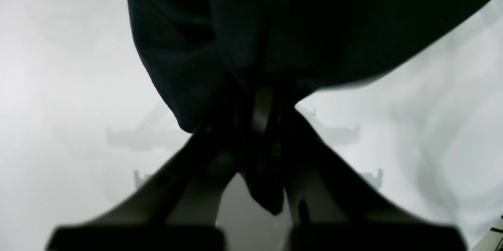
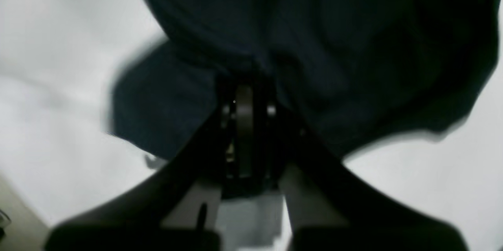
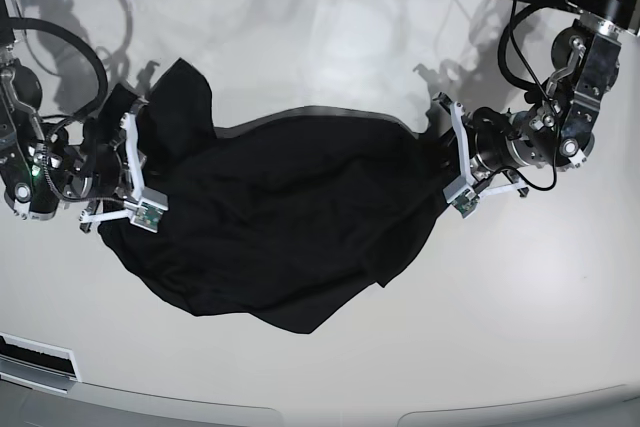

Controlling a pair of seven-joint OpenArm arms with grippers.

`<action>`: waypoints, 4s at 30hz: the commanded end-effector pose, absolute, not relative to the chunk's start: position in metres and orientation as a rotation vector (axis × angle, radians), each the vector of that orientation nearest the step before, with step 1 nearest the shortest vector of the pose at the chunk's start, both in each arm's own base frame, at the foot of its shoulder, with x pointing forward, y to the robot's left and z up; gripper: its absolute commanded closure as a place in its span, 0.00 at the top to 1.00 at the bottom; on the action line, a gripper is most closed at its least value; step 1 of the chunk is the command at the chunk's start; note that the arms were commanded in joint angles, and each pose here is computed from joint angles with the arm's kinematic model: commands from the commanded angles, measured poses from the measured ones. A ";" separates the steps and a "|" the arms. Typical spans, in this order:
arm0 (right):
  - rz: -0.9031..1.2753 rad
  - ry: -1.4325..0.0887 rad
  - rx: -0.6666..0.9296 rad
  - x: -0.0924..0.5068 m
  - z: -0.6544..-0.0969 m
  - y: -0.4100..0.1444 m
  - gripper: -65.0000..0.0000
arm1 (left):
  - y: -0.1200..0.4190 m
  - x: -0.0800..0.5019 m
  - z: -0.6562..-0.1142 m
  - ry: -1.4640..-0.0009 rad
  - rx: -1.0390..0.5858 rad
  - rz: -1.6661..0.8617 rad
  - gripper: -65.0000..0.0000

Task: Layout the t-shirt on the table in an organized manner, then fold the t-shirt properly
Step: 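Hold the shirt with both grippers and pull the edges apart, then lift and drag the shirt with both grippers to spread it wider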

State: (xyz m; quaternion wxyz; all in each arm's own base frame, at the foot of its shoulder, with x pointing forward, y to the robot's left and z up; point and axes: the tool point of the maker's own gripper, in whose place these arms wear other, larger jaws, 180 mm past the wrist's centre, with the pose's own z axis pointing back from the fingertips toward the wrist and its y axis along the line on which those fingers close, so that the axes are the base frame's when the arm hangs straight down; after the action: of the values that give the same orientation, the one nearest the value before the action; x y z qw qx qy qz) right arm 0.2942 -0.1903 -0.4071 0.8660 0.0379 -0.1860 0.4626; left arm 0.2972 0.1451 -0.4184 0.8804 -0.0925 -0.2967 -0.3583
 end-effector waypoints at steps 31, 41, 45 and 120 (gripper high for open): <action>1.029 -0.445 0.464 0.228 -0.364 -0.086 0.57 | 0.143 0.309 -0.404 -0.672 -0.202 -0.748 0.00; 0.824 -0.453 0.003 0.220 -0.423 -0.144 0.57 | 0.143 0.309 -0.404 -0.672 -0.202 -0.748 0.00; 0.780 -0.445 -0.070 0.216 -0.430 -0.158 0.57 | 0.140 0.308 -0.403 -0.677 -0.224 -0.736 0.00; 1.105 -0.353 0.861 0.057 -0.321 -0.012 0.00 | 0.167 0.274 -0.366 -0.557 -0.467 -0.846 0.00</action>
State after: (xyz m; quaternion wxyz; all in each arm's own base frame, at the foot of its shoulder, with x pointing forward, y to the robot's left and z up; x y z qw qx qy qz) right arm 0.0555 -0.0143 -0.3289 0.7589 0.3858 -0.1497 0.5027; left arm 0.2655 0.1663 -0.3788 0.8555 -0.2201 -0.2444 -0.4000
